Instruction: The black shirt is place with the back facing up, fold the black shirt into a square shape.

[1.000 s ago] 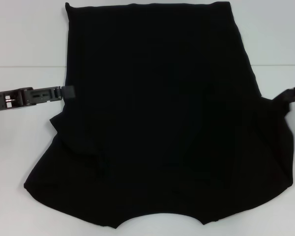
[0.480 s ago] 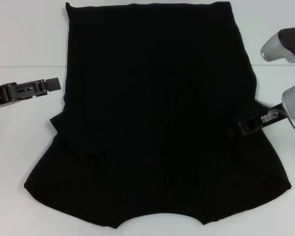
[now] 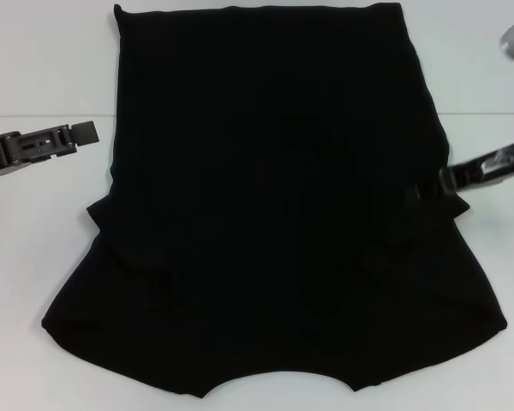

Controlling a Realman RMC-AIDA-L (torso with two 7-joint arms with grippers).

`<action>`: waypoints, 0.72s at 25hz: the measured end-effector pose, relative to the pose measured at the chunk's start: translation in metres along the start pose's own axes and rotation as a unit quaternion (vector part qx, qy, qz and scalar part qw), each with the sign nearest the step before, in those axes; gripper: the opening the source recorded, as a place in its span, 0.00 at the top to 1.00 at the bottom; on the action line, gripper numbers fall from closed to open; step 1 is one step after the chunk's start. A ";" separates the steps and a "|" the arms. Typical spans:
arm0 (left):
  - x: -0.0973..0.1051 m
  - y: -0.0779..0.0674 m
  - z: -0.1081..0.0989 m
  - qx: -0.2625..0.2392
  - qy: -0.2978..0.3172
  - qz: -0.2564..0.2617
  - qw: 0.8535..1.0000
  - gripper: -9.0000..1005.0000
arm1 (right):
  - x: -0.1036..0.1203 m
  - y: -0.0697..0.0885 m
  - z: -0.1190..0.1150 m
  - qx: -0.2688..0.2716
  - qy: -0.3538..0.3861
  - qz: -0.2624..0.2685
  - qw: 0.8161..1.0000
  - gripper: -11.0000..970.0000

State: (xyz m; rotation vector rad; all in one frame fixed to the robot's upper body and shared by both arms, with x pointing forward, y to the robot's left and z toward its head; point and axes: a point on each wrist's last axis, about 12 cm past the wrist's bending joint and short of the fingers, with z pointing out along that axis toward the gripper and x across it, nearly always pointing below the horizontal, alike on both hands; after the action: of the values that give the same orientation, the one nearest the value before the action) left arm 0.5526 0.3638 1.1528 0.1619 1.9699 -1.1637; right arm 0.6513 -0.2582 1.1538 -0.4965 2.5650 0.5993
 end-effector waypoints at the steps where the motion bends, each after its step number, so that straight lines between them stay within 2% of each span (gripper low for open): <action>1: 0.001 0.000 -0.001 0.000 0.000 -0.002 1.000 0.14 | -0.001 -0.003 -0.003 -0.004 -0.012 0.013 1.000 0.74; 5: 0.006 0.003 -0.007 -0.008 0.017 -0.022 1.000 0.14 | -0.002 -0.009 -0.012 -0.014 -0.031 0.044 0.998 0.58; 9: 0.019 0.007 -0.021 -0.048 0.103 -0.068 0.991 0.14 | -0.003 -0.016 -0.022 -0.014 -0.039 0.077 0.996 0.40; 12: 0.028 0.008 -0.035 -0.090 0.165 -0.103 0.977 0.15 | -0.006 -0.019 -0.029 -0.012 -0.049 0.091 0.995 0.25; 17: 0.039 0.010 -0.046 -0.127 0.183 -0.141 0.965 0.19 | -0.004 -0.021 -0.031 -0.013 -0.052 0.098 0.994 0.23; 18: 0.041 0.012 -0.047 -0.134 0.186 -0.146 0.962 0.23 | -0.004 -0.021 -0.031 -0.013 -0.052 0.098 0.994 0.22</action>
State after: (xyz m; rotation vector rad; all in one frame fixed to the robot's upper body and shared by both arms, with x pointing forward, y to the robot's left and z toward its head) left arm 0.5037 0.3954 1.1267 -0.0608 2.5299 -1.0914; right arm 0.6535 -0.2899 1.1740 -0.2150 2.5263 0.7069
